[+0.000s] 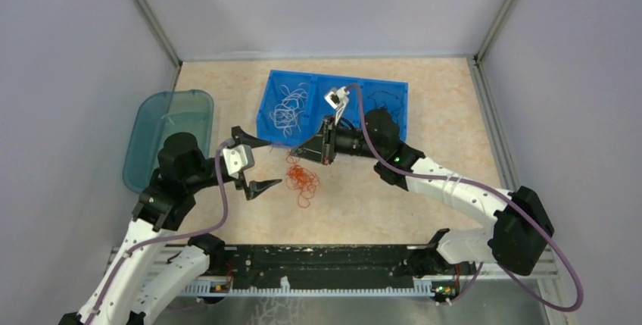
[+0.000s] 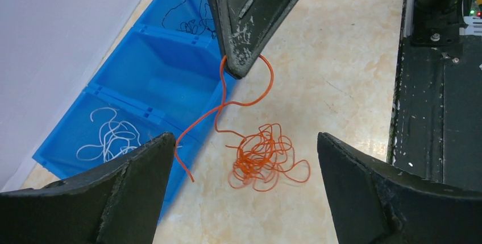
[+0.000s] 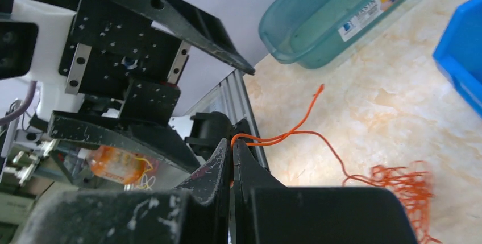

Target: Untangle the cables

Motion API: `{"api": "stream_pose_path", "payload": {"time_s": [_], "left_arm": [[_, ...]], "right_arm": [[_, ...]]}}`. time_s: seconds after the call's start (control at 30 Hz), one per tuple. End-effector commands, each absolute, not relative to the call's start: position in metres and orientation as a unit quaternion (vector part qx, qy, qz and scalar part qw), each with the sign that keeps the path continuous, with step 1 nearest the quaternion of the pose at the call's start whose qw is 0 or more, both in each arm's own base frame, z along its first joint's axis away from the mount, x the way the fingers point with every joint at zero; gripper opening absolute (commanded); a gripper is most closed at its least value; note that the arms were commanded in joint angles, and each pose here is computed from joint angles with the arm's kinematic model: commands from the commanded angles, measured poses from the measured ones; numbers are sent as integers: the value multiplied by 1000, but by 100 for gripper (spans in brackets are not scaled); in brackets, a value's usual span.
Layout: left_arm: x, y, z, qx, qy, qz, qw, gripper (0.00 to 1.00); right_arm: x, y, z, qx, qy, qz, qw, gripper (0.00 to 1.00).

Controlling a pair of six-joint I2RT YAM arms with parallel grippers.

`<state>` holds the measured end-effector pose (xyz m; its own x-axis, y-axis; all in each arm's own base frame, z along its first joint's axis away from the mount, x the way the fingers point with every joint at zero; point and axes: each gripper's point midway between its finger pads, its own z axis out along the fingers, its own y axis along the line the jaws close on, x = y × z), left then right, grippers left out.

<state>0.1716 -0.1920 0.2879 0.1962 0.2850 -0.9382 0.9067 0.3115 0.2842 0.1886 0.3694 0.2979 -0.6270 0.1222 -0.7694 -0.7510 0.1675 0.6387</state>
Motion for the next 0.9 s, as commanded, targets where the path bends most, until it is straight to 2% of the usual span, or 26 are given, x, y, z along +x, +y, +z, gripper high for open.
{"api": "stream_pose_path", "payload": {"time_s": [0.0, 0.07, 0.37, 0.5, 0.57, 0.7, 0.77, 0.8, 0.87], "left_arm": [[171, -201, 303, 518, 536, -293, 598, 100], [171, -204, 301, 520, 536, -303, 592, 100], [173, -209, 289, 530, 530, -313, 583, 89], [173, -211, 287, 525, 538, -325, 574, 77], [171, -213, 287, 521, 542, -337, 566, 65], [160, -217, 285, 525, 548, -371, 535, 21], [157, -216, 284, 525, 552, -377, 527, 5], [155, -216, 286, 526, 551, -378, 526, 1], [152, -216, 289, 528, 549, -382, 524, 1]], "right_arm": [[165, 375, 357, -272, 594, 655, 379, 0], [158, 378, 366, -282, 578, 666, 377, 0], [141, 387, 386, -301, 552, 682, 373, 0], [136, 389, 392, -307, 542, 688, 371, 0], [133, 390, 394, -314, 537, 690, 368, 0], [132, 389, 397, -316, 534, 688, 377, 0], [133, 386, 401, -316, 531, 684, 388, 0], [133, 385, 402, -317, 529, 681, 394, 0], [133, 382, 405, -323, 525, 674, 407, 0]]}}
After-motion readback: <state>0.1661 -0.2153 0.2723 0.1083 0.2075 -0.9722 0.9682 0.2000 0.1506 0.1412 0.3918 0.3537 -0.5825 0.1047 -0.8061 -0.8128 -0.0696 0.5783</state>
